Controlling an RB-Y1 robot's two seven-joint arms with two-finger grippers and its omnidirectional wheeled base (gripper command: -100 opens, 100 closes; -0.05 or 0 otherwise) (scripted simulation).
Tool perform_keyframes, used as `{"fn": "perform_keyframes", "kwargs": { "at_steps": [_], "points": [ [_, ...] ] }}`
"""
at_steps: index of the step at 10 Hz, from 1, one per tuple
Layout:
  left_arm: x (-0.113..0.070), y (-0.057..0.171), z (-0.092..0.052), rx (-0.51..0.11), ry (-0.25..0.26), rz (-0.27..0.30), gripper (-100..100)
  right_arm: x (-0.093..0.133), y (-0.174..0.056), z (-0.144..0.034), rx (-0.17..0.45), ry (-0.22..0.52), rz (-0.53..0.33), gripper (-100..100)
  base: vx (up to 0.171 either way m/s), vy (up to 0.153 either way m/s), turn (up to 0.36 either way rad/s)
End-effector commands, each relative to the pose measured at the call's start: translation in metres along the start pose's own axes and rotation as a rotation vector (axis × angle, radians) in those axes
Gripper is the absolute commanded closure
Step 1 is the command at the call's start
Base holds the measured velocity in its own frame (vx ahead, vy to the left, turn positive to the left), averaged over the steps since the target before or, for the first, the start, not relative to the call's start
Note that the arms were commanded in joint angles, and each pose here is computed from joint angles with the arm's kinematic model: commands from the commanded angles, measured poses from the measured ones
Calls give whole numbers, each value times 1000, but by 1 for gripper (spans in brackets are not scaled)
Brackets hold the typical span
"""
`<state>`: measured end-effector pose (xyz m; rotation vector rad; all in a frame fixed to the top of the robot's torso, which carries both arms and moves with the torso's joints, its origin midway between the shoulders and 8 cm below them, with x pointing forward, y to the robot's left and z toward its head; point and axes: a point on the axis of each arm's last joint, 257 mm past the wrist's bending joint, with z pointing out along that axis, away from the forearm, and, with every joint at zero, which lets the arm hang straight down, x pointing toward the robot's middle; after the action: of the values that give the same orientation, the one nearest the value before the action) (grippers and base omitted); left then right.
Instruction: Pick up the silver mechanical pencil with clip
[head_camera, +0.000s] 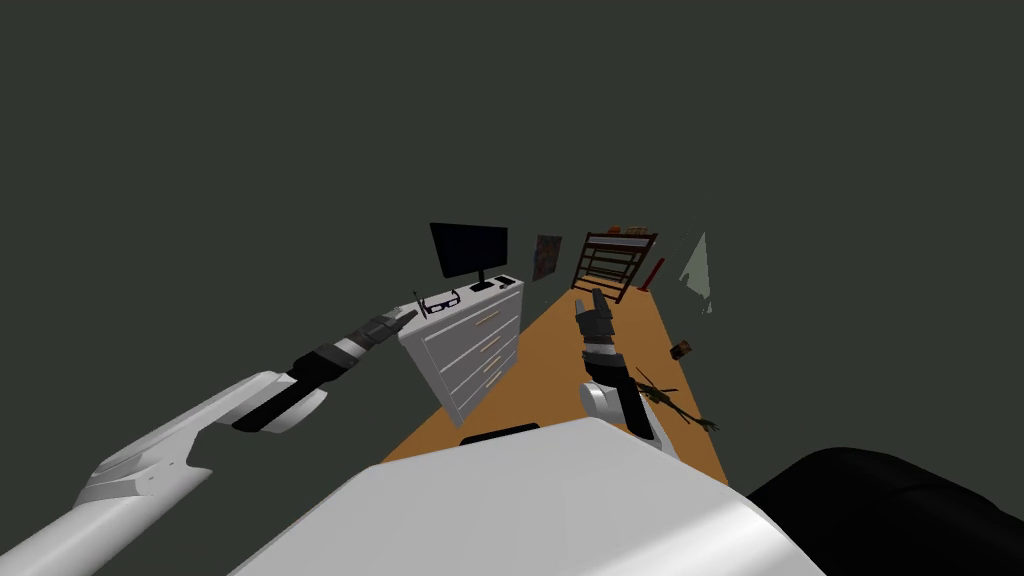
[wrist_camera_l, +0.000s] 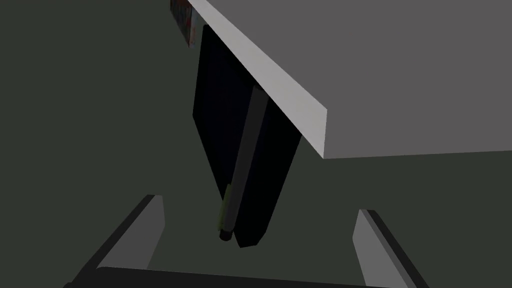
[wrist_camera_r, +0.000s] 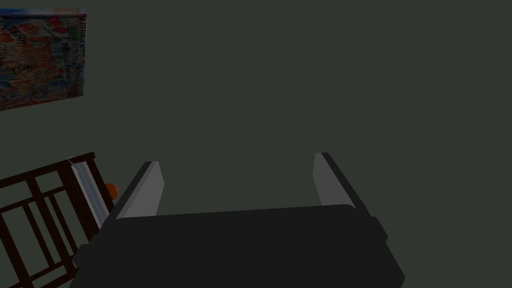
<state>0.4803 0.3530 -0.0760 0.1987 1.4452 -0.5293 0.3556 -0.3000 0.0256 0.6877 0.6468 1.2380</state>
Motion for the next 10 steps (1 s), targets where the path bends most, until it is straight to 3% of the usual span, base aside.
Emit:
{"fn": "perform_keyframes", "kwargs": {
  "at_steps": [1, 5, 7, 8, 9, 10],
  "points": [
    [-1, 11, 1, -14, 30, 54, -100, 0, 0, 0, 0, 0, 0, 0, -40, -47, -104],
    [-8, 32, 6, -42, 91, 170, -100, 0, 0, 0, 0, 0, 0, 0, -32, -48, -64],
    [-7, 33, 6, -41, 91, 170, -100, 0, 0, 0, 0, 0, 0, 0, -11, -36, -25],
    [-7, 34, 6, -42, 92, 173, 0, 0, 0, 0, 0, 0, 0, 0, 0, 0, 0],
    [-7, 34, 6, -42, 92, 173, -100, 0, 0, 0, 0, 0, 0, 0, 0, 0, 0],
    [-7, 34, 6, -42, 92, 173, 100, 0, 0, 0, 0, 0, 0, 0, 0, 0, 0]
  ]
}}
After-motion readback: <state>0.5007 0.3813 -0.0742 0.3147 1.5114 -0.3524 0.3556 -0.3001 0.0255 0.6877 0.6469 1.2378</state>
